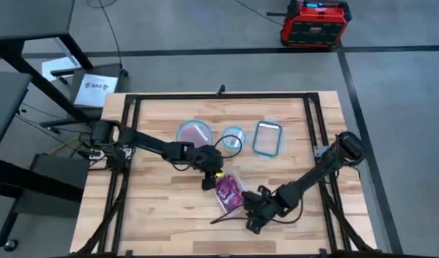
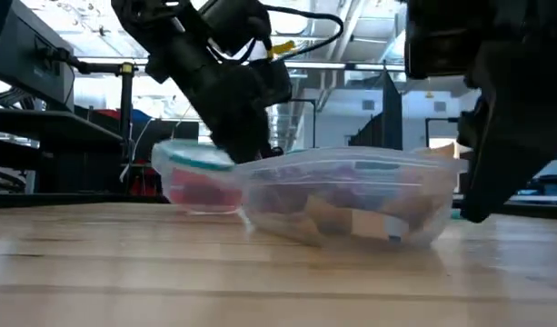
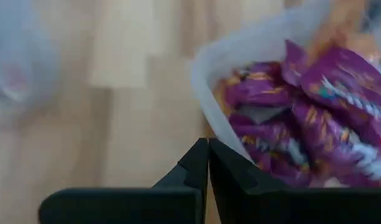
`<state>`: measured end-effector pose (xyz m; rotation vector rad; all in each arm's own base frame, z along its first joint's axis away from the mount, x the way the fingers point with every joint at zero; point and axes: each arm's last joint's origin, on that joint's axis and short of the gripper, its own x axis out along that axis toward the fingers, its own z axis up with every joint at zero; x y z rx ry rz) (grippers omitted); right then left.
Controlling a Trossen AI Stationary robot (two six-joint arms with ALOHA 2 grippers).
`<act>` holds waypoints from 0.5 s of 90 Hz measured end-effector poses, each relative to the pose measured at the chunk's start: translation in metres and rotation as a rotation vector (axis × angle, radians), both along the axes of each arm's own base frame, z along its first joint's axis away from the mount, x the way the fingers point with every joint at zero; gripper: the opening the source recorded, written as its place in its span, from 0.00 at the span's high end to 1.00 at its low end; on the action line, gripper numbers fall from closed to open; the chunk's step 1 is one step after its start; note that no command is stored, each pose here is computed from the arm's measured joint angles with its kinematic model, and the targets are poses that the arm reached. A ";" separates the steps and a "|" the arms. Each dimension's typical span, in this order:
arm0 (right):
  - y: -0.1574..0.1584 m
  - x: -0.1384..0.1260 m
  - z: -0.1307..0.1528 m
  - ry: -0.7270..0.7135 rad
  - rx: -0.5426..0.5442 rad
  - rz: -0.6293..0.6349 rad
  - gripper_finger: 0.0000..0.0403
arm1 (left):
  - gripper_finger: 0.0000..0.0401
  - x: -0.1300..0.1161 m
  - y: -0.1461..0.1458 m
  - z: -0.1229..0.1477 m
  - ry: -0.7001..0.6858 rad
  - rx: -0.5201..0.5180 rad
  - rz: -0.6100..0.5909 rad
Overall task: Sort candy
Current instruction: Move the top right transparent bin to the center
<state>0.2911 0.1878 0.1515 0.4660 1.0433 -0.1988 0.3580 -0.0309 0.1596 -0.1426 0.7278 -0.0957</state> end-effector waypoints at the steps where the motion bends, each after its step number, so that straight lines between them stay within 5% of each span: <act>1: -0.001 0.000 0.001 0.005 -0.001 -0.002 0.71 | 1.00 0.000 -0.001 0.000 0.004 -0.006 -0.004; 45: -0.042 -0.003 -0.001 0.191 -0.167 0.011 0.71 | 1.00 -0.010 -0.044 -0.001 0.108 -0.070 -0.109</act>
